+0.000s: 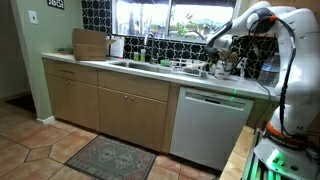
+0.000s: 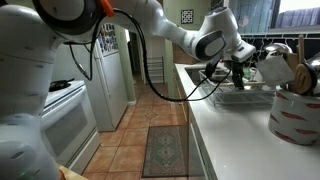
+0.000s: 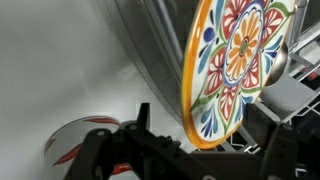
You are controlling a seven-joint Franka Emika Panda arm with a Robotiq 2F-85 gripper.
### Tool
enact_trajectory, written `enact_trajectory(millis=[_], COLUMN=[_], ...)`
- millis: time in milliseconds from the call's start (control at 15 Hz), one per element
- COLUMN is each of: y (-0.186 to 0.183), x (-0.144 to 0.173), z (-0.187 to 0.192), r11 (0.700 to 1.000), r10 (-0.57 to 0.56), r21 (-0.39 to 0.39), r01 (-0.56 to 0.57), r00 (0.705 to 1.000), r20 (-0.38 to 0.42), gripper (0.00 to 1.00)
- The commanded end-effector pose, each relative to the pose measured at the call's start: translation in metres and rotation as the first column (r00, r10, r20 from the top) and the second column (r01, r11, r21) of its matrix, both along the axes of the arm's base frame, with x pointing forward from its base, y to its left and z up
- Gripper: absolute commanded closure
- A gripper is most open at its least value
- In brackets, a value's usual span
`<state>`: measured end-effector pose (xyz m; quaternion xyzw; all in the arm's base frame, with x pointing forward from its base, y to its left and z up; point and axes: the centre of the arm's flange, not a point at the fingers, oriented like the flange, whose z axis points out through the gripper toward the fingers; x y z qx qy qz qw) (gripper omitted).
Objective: Put the floral plate on the counter
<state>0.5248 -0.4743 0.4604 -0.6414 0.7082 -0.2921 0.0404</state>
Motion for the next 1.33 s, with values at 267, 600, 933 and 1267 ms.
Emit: enact_trajectory(millis=[267, 600, 933, 1267], y=[-0.005, 0.000, 0.012, 0.024], x=[0.005, 0.000, 0.003, 0.006], z=[-0.005, 0.003, 0.021, 0.038], r11=[0.999, 0.998, 0.996, 0.993], r10=[-0.037, -0.029, -0.007, 0.003], r21=[-0.026, -0.053, -0.088, -0.116], r01=[0.036, 0.026, 0.002, -0.011], r00=[0.999, 0.998, 0.998, 0.998], r20=[-0.031, -0.056, -0.056, -0.063], gripper=[0.63, 0.98, 0.96, 0.96])
